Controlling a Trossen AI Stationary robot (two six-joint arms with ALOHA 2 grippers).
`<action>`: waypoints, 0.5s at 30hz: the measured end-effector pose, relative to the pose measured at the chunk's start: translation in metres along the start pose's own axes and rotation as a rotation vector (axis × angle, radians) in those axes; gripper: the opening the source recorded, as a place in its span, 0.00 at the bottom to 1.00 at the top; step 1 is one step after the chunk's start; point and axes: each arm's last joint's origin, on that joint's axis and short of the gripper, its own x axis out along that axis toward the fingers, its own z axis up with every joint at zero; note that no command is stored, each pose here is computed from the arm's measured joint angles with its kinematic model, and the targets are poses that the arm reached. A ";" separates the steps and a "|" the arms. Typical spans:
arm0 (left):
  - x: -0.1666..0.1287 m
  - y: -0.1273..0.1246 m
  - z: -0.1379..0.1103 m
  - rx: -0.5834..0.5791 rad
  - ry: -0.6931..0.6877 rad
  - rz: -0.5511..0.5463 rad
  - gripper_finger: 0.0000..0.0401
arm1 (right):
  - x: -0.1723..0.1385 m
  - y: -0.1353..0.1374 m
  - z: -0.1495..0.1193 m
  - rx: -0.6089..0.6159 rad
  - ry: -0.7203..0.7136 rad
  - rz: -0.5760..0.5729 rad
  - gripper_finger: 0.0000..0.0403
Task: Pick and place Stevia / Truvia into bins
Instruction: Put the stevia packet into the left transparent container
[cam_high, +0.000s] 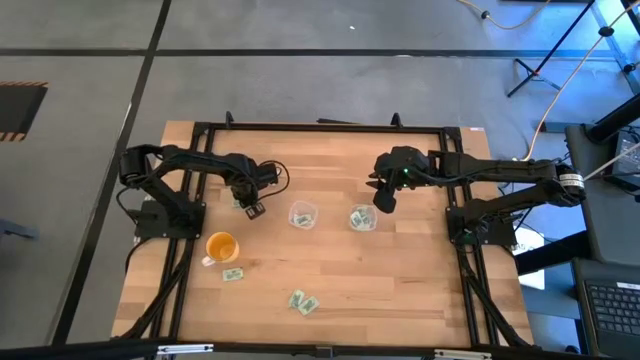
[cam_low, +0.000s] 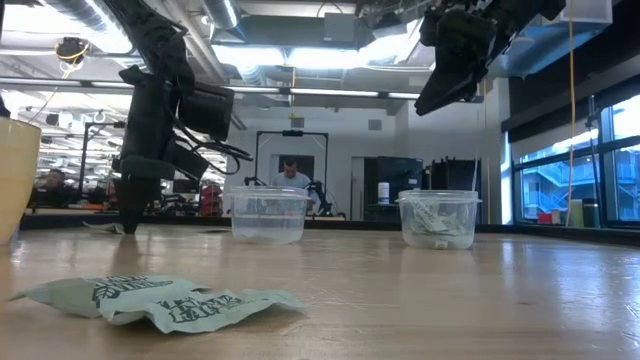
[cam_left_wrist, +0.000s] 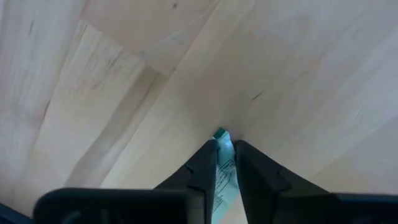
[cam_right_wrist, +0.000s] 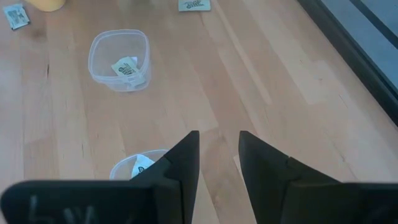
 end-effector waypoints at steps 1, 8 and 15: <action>0.000 0.000 0.000 0.012 -0.001 0.000 0.13 | 0.000 0.000 0.000 0.000 0.000 0.000 0.29; -0.013 0.003 -0.004 0.034 -0.041 0.009 0.06 | 0.000 0.000 0.000 0.000 0.000 0.000 0.29; -0.051 0.002 0.007 0.026 -0.185 -0.041 0.04 | 0.000 0.000 0.000 -0.001 0.000 0.000 0.29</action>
